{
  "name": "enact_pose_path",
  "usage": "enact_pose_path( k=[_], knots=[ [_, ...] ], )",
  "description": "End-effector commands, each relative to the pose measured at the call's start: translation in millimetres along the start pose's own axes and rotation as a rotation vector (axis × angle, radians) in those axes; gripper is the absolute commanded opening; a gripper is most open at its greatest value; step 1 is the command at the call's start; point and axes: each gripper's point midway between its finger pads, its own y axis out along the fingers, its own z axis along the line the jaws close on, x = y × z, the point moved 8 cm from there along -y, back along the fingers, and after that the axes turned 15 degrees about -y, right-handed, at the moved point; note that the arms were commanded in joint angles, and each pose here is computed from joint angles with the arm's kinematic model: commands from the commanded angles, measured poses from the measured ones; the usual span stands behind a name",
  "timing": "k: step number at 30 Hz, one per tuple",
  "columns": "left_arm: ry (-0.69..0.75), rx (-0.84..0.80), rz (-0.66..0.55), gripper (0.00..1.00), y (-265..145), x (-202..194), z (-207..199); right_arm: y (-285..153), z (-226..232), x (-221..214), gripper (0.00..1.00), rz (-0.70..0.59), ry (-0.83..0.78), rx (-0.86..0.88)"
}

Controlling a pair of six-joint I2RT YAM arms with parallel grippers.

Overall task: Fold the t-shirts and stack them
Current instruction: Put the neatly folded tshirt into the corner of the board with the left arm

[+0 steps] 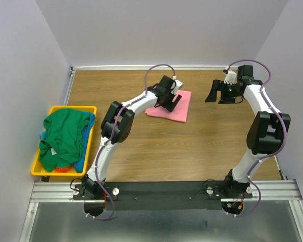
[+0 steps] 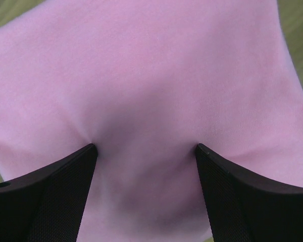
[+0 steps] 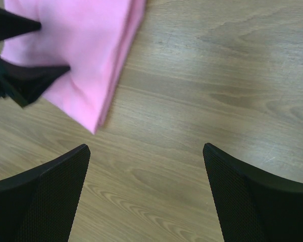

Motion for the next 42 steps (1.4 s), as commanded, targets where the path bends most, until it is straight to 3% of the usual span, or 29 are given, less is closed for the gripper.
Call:
enact_pose_path(
  k=[1,11,25,33,42],
  knots=[
    [-0.083,0.212,0.176,0.87,-7,-33,94,-11,-4,10,1.00,-0.018,-0.016,-0.026],
    [-0.157,0.356,0.212,0.86,-47,-23,231,-13,-4,7,1.00,-0.008,-0.020,-0.026],
    [-0.204,0.489,0.244,0.86,-111,-39,361,-11,-5,5,1.00,0.005,-0.017,-0.019],
    [-0.354,0.535,0.184,0.84,-119,-43,403,-9,-6,2,1.00,0.013,-0.013,-0.019],
    [-0.475,0.513,0.109,0.84,-113,-38,400,-8,-5,0,1.00,0.019,-0.010,-0.014]
  ],
)
